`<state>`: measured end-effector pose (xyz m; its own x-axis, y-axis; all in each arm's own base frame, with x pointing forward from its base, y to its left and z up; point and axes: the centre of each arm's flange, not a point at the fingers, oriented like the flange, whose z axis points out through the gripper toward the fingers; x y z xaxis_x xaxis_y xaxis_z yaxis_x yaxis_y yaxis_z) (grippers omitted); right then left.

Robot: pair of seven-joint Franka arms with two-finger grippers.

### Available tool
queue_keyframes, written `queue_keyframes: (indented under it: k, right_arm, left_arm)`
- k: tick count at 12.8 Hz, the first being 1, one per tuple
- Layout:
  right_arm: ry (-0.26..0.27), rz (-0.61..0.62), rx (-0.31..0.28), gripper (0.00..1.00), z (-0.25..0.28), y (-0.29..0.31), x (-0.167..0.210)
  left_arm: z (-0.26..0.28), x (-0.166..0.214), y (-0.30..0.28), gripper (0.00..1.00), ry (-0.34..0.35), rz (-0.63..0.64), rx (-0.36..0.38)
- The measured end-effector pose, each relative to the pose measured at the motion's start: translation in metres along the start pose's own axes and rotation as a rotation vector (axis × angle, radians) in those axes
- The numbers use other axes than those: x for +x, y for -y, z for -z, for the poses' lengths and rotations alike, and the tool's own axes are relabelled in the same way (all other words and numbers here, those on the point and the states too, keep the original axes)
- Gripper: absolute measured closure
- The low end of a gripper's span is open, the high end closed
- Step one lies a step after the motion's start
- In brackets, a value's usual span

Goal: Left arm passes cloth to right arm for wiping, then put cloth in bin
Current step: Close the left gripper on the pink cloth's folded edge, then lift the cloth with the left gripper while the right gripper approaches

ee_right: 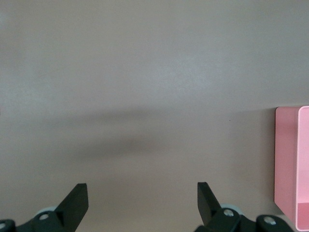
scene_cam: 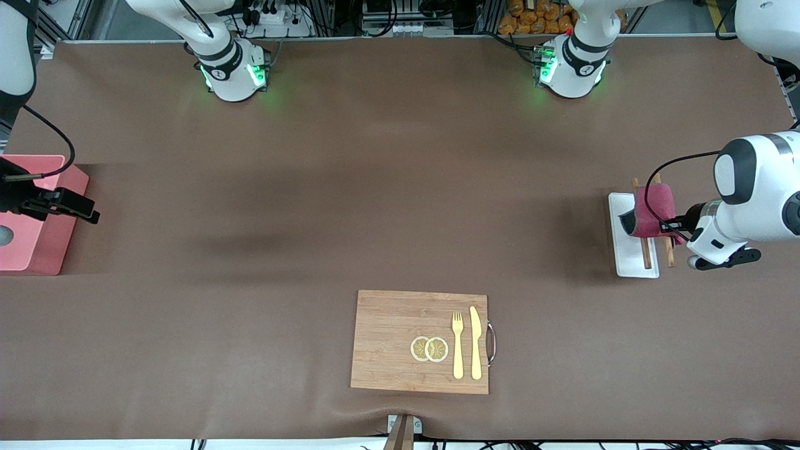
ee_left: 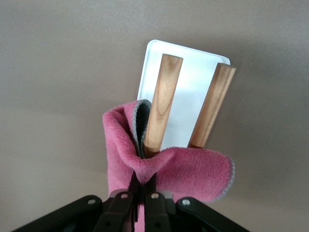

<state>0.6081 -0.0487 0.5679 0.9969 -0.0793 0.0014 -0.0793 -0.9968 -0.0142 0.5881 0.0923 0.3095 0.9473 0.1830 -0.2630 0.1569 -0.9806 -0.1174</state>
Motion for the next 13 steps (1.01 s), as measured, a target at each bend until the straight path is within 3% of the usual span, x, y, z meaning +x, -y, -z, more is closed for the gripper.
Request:
queue_keyframes:
  k: [3,7,10,13]
  right_arm:
    - [0.025,-0.042,0.068,0.0,-0.002,-0.007,-0.003]
    - [0.074,-0.202,0.113,0.0,-0.005,0.01,-0.007]
    - [0.149,-0.373,0.19,0.0,-0.008,0.041,-0.012]
    - [0.252,-0.538,0.266,0.0,-0.017,0.074,-0.015]
  left_arm:
    - [0.027,-0.006,-0.013,0.94,-0.015,-0.023,-0.001]
    - [0.101,-0.039,-0.054,0.94,-0.046,-0.076,-0.057]
    - [0.173,-0.073,-0.114,0.94,-0.08,-0.128,-0.172]
    - [0.222,-0.105,-0.192,0.94,-0.09,-0.099,-0.304]
